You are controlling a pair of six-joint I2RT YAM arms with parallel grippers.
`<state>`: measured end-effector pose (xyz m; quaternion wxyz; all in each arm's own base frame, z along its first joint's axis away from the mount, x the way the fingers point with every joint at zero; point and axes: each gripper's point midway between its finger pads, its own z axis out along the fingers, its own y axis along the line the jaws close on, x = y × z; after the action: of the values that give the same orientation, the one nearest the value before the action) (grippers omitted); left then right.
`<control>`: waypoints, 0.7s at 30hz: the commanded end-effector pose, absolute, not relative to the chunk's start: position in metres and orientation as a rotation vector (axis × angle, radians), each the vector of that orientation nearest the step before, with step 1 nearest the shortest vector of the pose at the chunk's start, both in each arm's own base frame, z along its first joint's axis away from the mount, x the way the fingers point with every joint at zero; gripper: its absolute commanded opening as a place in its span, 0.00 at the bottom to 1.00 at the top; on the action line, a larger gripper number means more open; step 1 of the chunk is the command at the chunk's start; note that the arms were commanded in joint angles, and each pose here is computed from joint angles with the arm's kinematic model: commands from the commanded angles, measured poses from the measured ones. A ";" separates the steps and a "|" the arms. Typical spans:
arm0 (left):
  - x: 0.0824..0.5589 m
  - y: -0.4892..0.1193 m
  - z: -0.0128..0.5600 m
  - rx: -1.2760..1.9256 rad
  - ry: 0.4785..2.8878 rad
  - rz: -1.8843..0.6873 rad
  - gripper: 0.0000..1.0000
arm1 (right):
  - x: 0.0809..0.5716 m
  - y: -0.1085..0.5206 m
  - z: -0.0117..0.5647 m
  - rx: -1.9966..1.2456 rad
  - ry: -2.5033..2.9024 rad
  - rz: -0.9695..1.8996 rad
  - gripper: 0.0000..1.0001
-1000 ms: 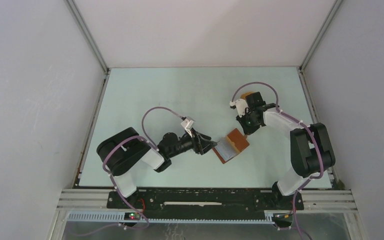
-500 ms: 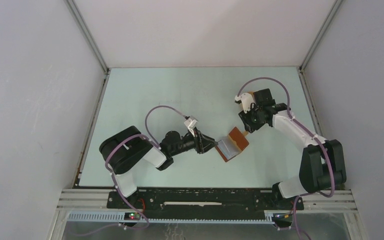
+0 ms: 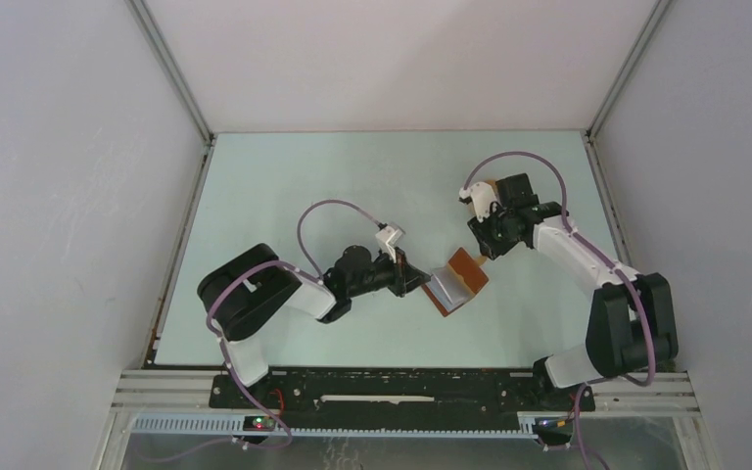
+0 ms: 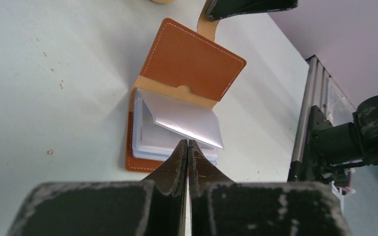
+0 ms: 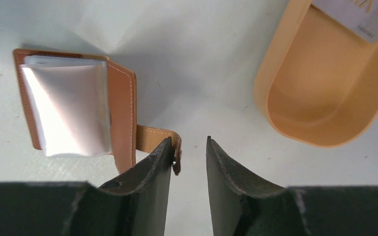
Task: Put the credit cards into the card holder
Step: Open the card holder at the center of the board.
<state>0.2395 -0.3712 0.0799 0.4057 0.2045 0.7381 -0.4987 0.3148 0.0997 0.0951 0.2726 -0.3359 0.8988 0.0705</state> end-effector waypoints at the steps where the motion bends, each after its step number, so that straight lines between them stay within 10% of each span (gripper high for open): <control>1: 0.246 -0.383 0.072 0.577 1.907 -1.156 0.04 | 0.322 0.090 0.084 -0.893 2.482 0.124 0.38; 21: 0.253 -0.409 0.058 0.652 1.993 -1.109 0.10 | 0.292 0.115 0.044 -1.026 2.666 0.286 0.20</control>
<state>0.2503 -0.3887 0.0450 0.3688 0.2292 0.7958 -0.4221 0.2952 0.0941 0.0394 0.1420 -0.3433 0.9265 0.0594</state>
